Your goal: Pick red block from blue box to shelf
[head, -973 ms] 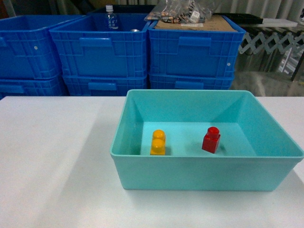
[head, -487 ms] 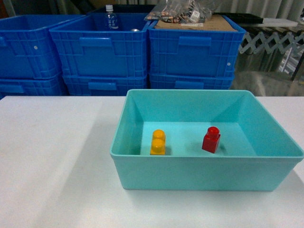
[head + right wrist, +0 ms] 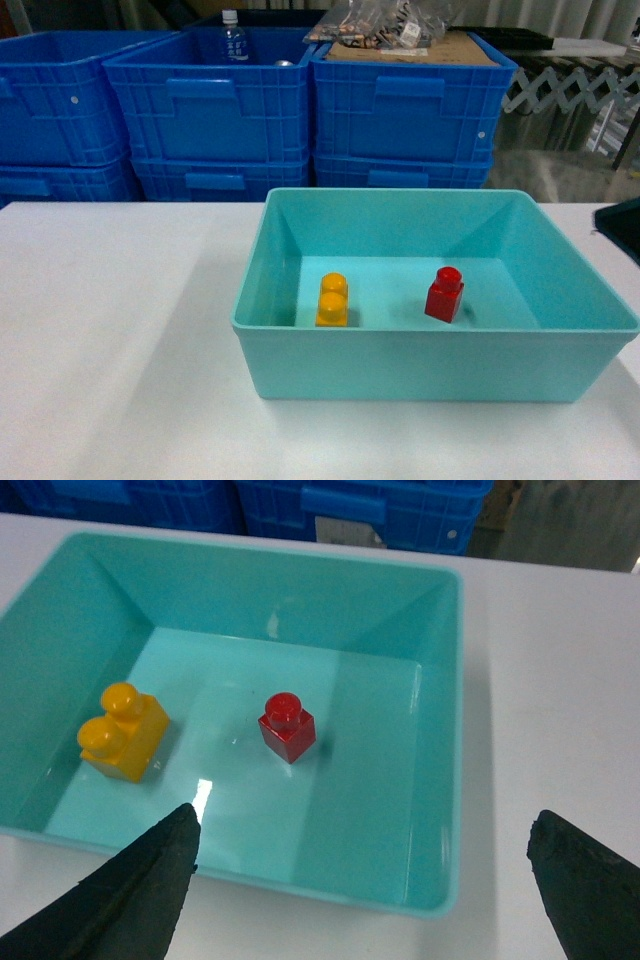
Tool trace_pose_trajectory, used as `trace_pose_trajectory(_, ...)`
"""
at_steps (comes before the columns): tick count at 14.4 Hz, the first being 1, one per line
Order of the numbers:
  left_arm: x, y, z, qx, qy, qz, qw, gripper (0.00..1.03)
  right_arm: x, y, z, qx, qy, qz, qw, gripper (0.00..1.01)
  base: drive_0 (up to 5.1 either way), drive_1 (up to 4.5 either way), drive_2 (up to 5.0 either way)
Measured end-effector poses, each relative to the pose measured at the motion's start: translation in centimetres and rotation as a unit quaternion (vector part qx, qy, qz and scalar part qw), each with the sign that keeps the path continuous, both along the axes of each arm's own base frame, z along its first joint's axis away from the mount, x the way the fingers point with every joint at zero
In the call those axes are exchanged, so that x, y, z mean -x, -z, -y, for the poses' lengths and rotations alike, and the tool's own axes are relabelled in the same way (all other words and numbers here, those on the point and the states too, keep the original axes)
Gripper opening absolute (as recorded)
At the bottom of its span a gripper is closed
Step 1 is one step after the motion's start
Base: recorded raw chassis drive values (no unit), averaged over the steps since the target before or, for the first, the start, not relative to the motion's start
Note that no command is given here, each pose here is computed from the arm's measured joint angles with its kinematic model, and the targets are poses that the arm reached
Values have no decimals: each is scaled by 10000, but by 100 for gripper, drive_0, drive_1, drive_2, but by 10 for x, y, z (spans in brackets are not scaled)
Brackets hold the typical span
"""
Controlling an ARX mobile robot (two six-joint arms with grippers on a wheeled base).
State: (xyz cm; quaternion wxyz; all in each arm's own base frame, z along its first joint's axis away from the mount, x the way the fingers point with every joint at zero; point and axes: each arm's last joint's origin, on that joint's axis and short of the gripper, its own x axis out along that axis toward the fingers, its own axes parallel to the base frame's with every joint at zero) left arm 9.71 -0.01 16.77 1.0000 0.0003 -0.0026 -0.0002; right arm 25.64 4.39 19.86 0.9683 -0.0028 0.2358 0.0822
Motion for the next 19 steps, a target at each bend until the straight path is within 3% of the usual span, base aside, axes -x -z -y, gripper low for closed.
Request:
trace_pose_trajectory(5, 0, 0, 0, 0, 0, 0, 10000, 98, -83, 27, -44, 142, -85, -873, 9960, 98, 0, 0, 0)
trace_pose_trajectory(7, 0, 0, 0, 0, 0, 0, 10000, 98, -115, 42, -58, 269, 46, -1057, 9940, 98, 0, 0, 0)
trace_pose_trajectory(12, 0, 0, 0, 0, 0, 0, 10000, 98, -153, 83, -69, 328, 194, -1532, 9875, 98, 0, 0, 0)
trace_pose_trajectory(19, 0, 0, 0, 0, 0, 0, 10000, 98, -181, 118, -76, 230, 287, -1757, 9838, 98, 0, 0, 0)
